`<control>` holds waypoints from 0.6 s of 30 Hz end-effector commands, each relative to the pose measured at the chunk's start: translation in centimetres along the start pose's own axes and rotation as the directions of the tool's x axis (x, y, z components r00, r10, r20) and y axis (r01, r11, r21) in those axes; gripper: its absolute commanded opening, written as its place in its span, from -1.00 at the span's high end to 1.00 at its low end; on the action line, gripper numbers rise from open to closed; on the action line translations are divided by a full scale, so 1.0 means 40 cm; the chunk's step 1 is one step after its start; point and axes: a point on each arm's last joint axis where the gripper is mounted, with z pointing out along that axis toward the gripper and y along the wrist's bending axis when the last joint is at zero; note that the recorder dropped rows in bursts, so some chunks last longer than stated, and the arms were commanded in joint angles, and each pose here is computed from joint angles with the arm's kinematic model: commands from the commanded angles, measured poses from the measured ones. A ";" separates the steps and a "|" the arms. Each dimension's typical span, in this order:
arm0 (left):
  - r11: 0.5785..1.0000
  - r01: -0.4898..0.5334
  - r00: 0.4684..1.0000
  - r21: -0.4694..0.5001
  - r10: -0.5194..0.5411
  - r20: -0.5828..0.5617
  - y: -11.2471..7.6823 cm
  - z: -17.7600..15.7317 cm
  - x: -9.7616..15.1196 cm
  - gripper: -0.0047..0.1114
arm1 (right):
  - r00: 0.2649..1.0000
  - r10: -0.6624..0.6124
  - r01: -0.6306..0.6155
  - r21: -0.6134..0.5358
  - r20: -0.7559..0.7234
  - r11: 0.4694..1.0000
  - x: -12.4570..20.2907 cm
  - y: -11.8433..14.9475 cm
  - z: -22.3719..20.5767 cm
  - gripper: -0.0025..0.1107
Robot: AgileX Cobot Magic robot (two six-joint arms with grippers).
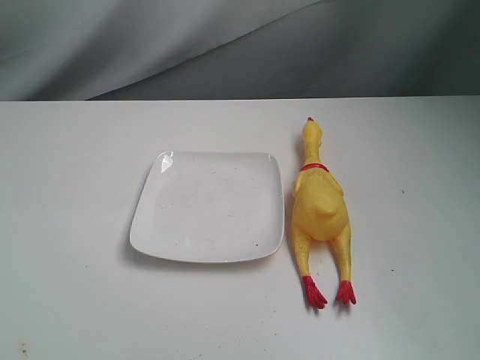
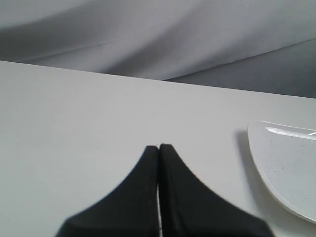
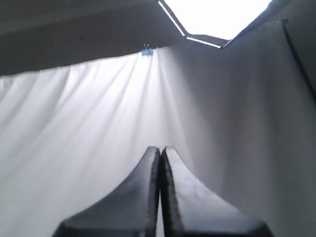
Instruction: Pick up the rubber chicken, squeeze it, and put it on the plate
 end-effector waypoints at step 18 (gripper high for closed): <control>1.000 0.005 1.000 0.000 -0.005 0.003 0.000 0.001 0.003 0.92 | 0.330 -0.068 0.107 -0.035 -0.941 0.994 0.096 0.079 0.484 0.96</control>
